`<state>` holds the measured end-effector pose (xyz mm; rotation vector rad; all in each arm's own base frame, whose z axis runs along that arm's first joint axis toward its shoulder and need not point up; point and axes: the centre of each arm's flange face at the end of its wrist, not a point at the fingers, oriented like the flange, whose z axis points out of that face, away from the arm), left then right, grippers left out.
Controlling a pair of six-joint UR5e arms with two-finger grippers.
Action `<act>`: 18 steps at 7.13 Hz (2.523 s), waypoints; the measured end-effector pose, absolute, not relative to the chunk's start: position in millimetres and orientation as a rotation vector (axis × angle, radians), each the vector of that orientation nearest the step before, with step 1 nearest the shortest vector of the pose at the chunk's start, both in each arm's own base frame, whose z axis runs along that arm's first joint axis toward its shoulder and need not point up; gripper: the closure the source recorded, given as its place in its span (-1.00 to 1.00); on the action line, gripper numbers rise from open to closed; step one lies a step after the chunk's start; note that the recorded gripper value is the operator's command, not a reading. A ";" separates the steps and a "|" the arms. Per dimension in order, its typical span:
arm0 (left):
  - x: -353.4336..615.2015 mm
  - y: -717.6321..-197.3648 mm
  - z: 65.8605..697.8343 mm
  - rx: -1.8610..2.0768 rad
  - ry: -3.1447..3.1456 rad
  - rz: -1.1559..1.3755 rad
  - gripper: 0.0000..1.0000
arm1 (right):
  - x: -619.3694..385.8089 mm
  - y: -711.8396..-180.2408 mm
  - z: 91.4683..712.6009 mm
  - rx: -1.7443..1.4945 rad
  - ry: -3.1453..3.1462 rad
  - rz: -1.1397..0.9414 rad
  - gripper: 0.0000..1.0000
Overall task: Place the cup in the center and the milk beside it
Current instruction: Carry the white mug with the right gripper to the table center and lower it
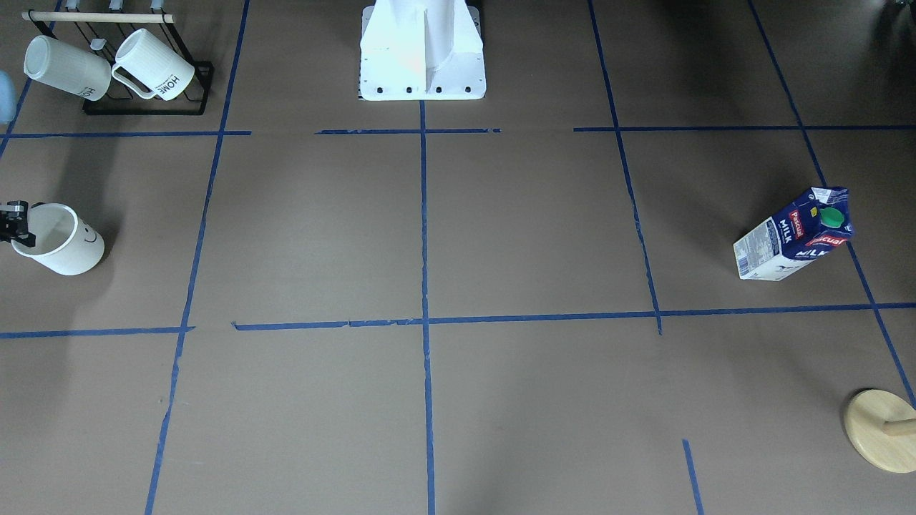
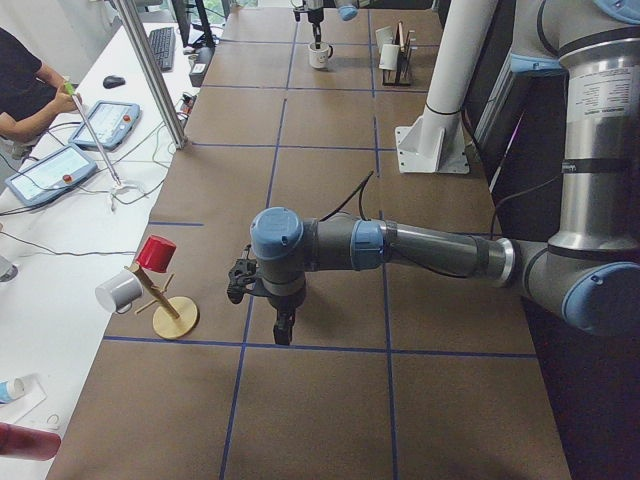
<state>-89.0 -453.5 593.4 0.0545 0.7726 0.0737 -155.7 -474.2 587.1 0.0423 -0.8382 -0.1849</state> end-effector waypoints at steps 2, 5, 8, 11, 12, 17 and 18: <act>-87.9 -450.7 584.7 0.068 0.778 0.079 -1.00 | -197.9 -468.8 503.5 0.038 -0.908 -0.093 1.00; -86.3 -443.8 578.3 0.093 0.778 0.096 -1.00 | -338.4 -469.4 328.8 -0.063 -1.035 0.099 1.00; -85.1 -435.0 575.1 0.114 0.778 0.106 -1.00 | -463.2 -480.3 224.3 -0.118 -0.918 0.209 0.98; -81.2 -432.0 572.3 0.115 0.833 0.103 -1.00 | -517.4 -495.9 218.4 -0.156 -0.844 0.289 0.94; -80.7 -431.8 572.0 0.115 0.840 0.103 -1.00 | -529.8 -502.6 219.5 -0.172 -0.849 0.334 0.93; -78.5 -431.7 565.8 0.117 0.857 0.091 -1.00 | -557.6 -512.3 217.2 -0.221 -0.900 0.465 -1.00; -69.2 -433.5 547.1 0.114 0.876 0.062 -1.00 | -545.0 -512.4 203.1 -0.214 -0.916 0.469 -1.00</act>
